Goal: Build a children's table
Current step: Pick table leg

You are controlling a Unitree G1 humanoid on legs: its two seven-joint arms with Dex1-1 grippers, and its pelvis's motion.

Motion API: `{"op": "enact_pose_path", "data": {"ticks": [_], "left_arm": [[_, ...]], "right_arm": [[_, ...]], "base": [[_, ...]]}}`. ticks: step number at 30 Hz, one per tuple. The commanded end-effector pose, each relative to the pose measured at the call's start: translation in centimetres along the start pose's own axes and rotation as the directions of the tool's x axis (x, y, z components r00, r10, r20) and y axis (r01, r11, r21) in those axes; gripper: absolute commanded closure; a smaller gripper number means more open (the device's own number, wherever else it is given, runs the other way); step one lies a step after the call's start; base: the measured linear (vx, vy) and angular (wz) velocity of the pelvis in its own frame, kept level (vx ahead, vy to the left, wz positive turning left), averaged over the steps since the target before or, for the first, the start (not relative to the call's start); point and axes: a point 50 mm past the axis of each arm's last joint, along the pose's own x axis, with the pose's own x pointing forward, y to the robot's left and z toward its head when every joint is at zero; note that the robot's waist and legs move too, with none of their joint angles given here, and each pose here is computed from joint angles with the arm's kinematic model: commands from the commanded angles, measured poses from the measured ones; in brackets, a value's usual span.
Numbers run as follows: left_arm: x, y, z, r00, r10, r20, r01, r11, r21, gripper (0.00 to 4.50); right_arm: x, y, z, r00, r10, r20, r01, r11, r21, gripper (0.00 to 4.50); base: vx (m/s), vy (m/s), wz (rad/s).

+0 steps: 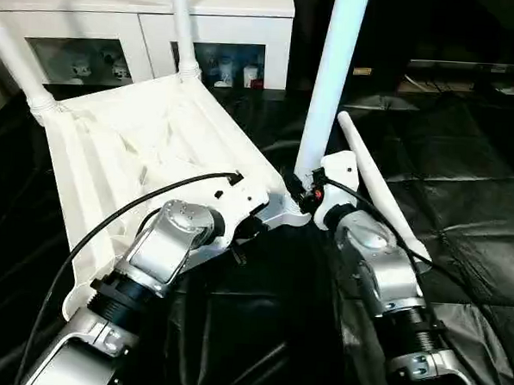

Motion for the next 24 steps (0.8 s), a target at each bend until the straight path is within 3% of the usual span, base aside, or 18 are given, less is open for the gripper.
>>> {"op": "enact_pose_path", "data": {"ticks": [1,4,5,8,10,16,24], "left_arm": [[-1.0,0.3,2.2,0.995,0.007,0.099,-0.016,0.995,0.093,4.5],[-1.4,0.0,2.3,0.991,-0.047,0.128,0.028,0.989,0.146,4.5],[-1.4,0.0,2.3,0.99,-0.05,0.13,0.03,0.988,0.149,4.5],[-1.7,-0.2,2.1,0.986,-0.092,0.141,0.066,0.982,0.179,4.5],[-2.0,-0.4,1.7,0.982,-0.127,0.14,0.097,0.975,0.201,4.5],[-2.8,-0.7,1.4,0.964,-0.214,0.159,0.17,0.953,0.249,4.5],[-3.9,-1.3,0.4,0.921,-0.359,0.151,0.303,0.905,0.3,4.5]], "right_arm": [[-0.9,1.0,-4.2,0.98,0.084,-0.178,-0.065,0.992,0.113,1.88],[-1.1,1.0,-2.8,0.986,0.133,-0.101,-0.121,0.986,0.116,1.71],[-1.1,1.0,-2.8,0.986,0.135,-0.098,-0.124,0.985,0.116,1.46],[-1.5,0.9,-2.0,0.983,0.174,-0.058,-0.167,0.981,0.102,1.36],[-2.1,0.6,-1.3,0.976,0.215,-0.031,-0.212,0.974,0.075,1.03],[-3.5,0.0,-0.5,0.96,0.281,-0.013,-0.281,0.96,0.022,0.6],[-7.2,-0.7,0.6,0.894,0.446,-0.045,-0.448,0.892,-0.053,0.6]], "base": [[0.0,0.0,0.0],[0.0,0.0,0.0],[0.0,0.0,0.0],[0.0,0.0,0.0],[0.0,0.0,0.0],[0.0,0.0,0.0],[0.0,0.0,0.0]]}}
